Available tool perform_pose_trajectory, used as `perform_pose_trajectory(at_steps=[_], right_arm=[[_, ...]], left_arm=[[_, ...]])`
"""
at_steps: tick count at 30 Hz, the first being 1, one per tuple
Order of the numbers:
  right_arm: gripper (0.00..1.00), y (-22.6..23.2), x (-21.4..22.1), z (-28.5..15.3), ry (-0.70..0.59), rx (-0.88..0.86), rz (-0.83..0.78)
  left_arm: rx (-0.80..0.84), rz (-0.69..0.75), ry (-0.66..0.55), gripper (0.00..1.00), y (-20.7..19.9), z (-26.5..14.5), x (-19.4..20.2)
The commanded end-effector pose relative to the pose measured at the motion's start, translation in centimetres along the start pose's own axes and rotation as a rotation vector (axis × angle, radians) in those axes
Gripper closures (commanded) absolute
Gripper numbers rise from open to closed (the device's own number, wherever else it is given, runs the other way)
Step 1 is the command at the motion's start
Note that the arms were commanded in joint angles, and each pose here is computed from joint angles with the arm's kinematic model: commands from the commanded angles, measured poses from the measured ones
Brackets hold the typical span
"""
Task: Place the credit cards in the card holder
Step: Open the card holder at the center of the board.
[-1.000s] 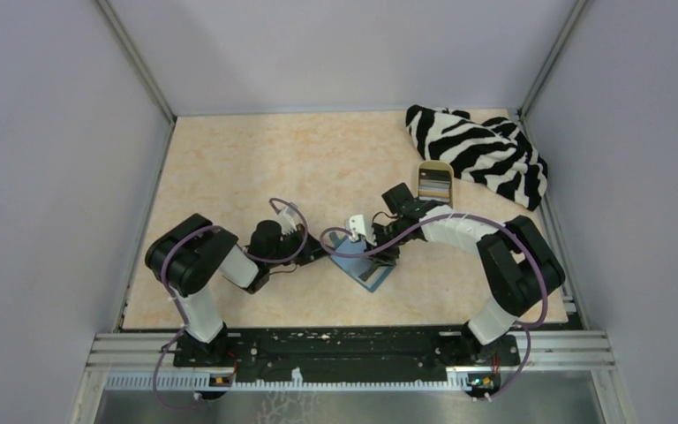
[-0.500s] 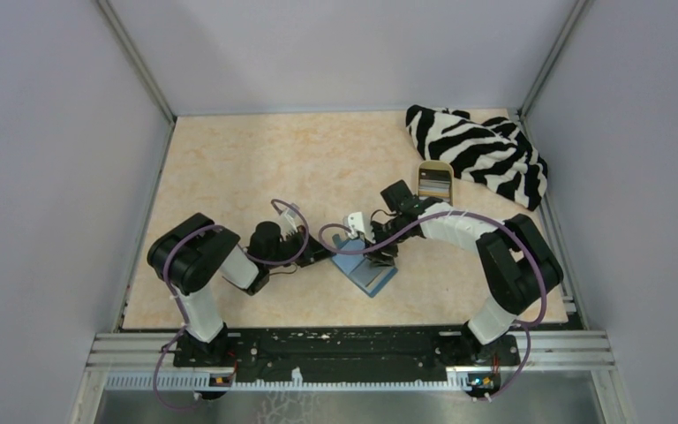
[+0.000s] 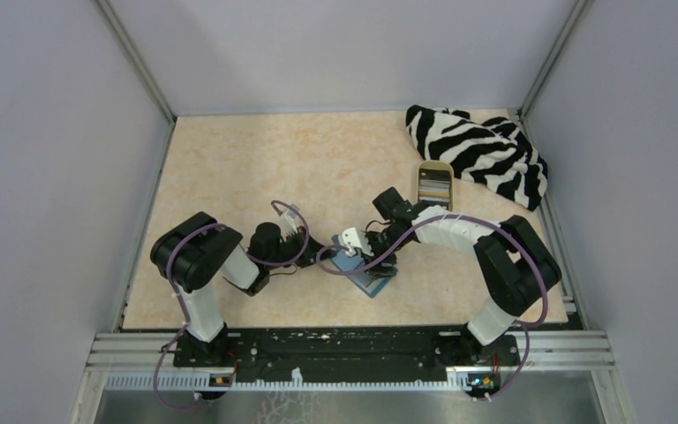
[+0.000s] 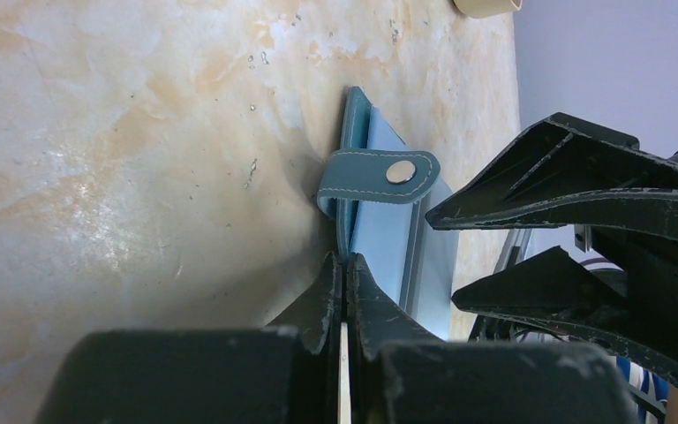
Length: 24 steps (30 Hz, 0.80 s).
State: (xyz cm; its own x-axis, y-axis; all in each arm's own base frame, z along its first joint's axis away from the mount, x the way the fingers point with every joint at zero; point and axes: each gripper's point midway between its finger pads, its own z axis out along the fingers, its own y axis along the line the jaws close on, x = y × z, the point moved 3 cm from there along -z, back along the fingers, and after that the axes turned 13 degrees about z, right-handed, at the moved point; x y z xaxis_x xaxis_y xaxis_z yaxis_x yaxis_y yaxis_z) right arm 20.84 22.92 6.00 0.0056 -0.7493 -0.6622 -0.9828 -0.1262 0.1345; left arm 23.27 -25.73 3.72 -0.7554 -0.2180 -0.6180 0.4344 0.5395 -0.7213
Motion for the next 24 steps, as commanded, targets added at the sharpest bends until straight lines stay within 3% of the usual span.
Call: perform_pose_trajectory(at_steps=[1, 15, 24], right_arm=[[0.33, -0.9, -1.1, 0.0, 0.005, 0.043, -0.038], [0.57, -2.4, -1.6, -0.3, 0.004, 0.127, 0.001], [0.58, -3.5, -2.0, -0.6, -0.019, 0.211, 0.041]], left_arm=[[0.033, 0.007, 0.002, 1.00, -0.5, -0.1, 0.3], [0.050, -0.001, 0.010, 1.00, -0.7, -0.4, 0.7], [0.071, -0.020, 0.013, 1.00, -1.0, -0.6, 1.3]])
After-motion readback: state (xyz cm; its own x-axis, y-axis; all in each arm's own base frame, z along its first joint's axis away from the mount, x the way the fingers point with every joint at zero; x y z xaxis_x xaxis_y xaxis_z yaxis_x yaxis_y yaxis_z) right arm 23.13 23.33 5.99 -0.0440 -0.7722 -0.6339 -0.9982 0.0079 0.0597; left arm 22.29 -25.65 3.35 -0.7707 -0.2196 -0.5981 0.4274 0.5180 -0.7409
